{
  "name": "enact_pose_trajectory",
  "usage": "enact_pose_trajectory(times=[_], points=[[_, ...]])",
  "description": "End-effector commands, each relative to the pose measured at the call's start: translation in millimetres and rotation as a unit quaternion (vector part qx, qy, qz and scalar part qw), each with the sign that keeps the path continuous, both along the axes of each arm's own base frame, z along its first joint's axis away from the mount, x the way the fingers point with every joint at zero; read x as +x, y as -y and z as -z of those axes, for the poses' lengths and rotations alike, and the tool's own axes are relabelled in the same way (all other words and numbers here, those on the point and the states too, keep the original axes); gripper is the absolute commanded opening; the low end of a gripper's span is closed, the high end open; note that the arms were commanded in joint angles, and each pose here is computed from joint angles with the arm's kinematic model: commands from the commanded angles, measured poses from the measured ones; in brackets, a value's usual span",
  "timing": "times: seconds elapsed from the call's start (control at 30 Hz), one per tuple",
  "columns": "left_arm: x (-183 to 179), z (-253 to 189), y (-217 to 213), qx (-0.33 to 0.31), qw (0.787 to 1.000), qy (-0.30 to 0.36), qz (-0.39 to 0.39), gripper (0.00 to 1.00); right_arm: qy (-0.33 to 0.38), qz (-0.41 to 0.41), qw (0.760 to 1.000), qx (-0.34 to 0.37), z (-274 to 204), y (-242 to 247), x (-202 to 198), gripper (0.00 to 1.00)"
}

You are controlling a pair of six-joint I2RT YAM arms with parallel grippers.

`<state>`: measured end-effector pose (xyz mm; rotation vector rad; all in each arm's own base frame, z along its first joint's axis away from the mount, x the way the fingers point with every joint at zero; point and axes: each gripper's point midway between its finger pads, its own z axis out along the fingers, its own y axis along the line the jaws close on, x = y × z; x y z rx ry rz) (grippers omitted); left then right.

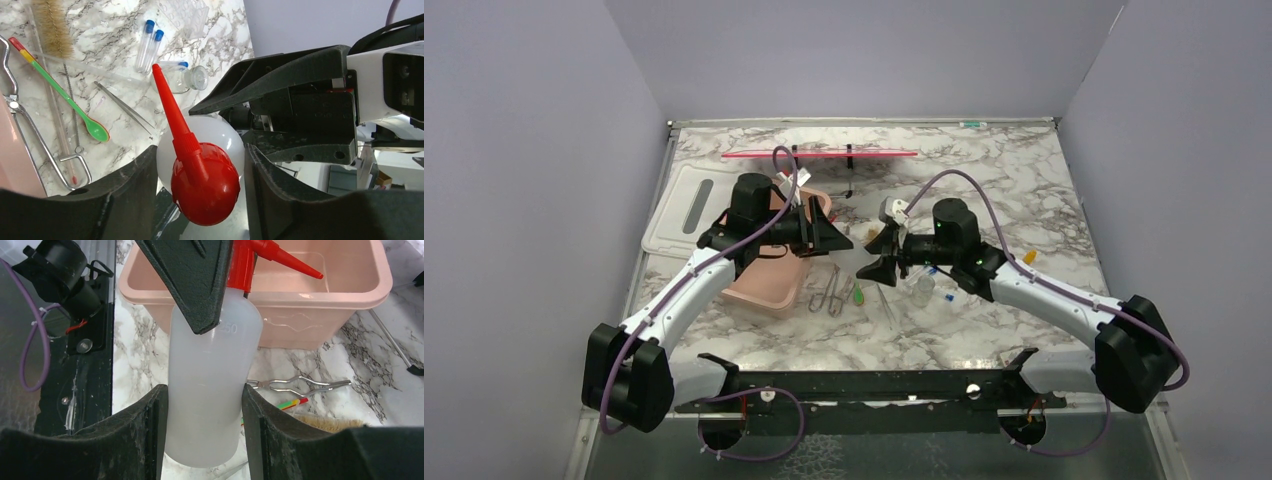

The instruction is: Organize the chemistry lab equipment

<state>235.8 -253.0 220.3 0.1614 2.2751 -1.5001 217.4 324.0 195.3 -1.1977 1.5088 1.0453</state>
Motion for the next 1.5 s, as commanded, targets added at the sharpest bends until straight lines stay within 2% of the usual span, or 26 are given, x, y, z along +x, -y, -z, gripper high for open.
enact_pose_trajectory(times=[0.0,0.13,0.23,0.37,0.47,0.67,0.77,0.83,1.13,1.23,1.4,1.47], points=[[-5.1,-6.4,-0.7,0.009,0.999,0.03,0.022,0.48,0.01,-0.009,1.0,0.013,-20.2,-7.7,2.5,0.55],[7.8,-18.5,-8.4,0.036,0.996,0.078,-0.008,0.46,-0.001,0.049,0.999,0.013,-26.8,-2.3,16.9,0.79],[17.8,-31.4,-22.7,0.079,0.989,0.12,-0.042,0.46,0.009,0.099,0.994,0.037,-42.0,7.3,24.4,0.83],[30.0,-49.0,-50.6,0.148,0.97,0.166,-0.099,0.46,0.007,0.153,0.984,0.088,-68.6,20.7,26.7,0.84],[41.3,-58.3,-82.0,0.22,0.943,0.191,-0.162,0.46,0.009,0.186,0.977,0.107,-80.2,30.7,29.4,0.84],[54.3,-47.8,-159.6,0.378,0.859,0.186,-0.292,0.46,0.003,0.211,0.972,0.104,-77.6,39.2,31.4,0.83],[56.8,-27.0,-176.0,0.419,0.836,0.166,-0.313,0.46,-0.009,0.219,0.971,0.093,-65.2,39.8,33.5,0.83],[59.6,-13.8,-177.9,0.431,0.832,0.157,-0.313,0.46,-0.021,0.224,0.97,0.087,-56.9,39.8,34.8,0.82],[88.6,46.1,-163.5,0.434,0.837,0.124,-0.311,0.46,-0.062,0.226,0.968,0.088,-35.8,37.4,31.0,0.82],[101.9,57.8,-158.9,0.436,0.836,0.124,-0.31,0.46,-0.069,0.223,0.968,0.09,-34.3,36.9,28.5,0.82],[119.6,68.5,-166.5,0.462,0.822,0.126,-0.308,0.46,-0.074,0.224,0.968,0.091,-32.4,38.6,26.0,0.82],[127.3,73.4,-172.5,0.451,0.828,0.123,-0.31,0.45,-0.074,0.227,0.967,0.092,-32.0,40.4,25.3,0.82]])
